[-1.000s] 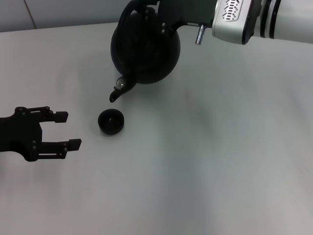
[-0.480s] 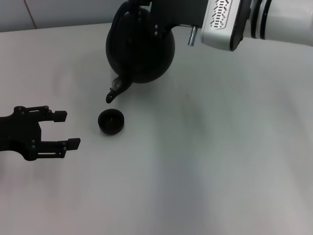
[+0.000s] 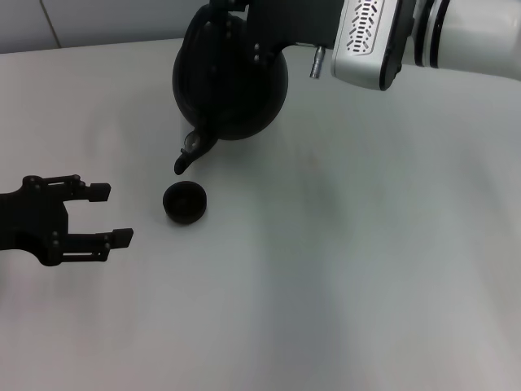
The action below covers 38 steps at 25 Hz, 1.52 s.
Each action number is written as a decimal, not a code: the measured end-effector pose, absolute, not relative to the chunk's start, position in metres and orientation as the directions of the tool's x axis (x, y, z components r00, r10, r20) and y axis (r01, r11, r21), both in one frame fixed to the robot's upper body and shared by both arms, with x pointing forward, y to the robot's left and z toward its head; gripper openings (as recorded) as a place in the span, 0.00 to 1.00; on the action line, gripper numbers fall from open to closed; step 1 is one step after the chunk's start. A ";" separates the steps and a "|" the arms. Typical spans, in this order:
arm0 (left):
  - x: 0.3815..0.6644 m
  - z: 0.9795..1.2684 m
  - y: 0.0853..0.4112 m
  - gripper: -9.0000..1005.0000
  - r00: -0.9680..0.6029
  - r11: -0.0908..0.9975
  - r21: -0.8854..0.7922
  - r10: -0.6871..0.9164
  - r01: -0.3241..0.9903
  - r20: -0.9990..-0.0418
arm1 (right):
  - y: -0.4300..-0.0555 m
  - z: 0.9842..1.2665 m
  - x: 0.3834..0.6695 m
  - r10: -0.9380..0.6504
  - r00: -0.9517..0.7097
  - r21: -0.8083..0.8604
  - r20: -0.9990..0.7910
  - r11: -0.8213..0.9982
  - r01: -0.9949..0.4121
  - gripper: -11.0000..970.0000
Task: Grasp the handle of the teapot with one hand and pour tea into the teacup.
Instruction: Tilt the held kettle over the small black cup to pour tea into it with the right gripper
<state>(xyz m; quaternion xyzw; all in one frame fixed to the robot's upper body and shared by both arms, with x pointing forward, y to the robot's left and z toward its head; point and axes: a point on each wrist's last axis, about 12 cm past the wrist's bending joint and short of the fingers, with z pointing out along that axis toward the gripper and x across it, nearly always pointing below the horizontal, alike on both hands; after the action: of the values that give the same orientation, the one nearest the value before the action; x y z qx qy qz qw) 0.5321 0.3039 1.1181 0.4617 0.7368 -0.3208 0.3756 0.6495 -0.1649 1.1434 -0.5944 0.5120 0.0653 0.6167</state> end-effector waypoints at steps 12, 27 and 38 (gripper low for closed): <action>0.531 1.117 0.305 0.80 -0.296 0.376 -0.125 0.440 0.918 -0.848 | -0.160 1.142 0.647 -0.535 0.487 -0.680 -0.690 0.249 -0.690 0.09; 0.532 1.116 0.308 0.80 -0.293 0.384 -0.115 0.445 0.916 -0.846 | -0.156 1.141 0.645 -0.553 0.510 -0.702 -0.659 0.210 -0.680 0.10; 0.533 1.116 0.307 0.80 -0.291 0.385 -0.112 0.445 0.916 -0.847 | -0.155 1.140 0.644 -0.563 0.513 -0.708 -0.648 0.198 -0.678 0.11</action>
<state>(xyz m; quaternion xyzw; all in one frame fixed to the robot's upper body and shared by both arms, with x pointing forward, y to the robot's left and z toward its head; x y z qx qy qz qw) 0.5335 0.3066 1.1165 0.4593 0.7408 -0.3108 0.3791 0.6438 -0.1554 1.1396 -0.6314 0.4911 0.0481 0.5982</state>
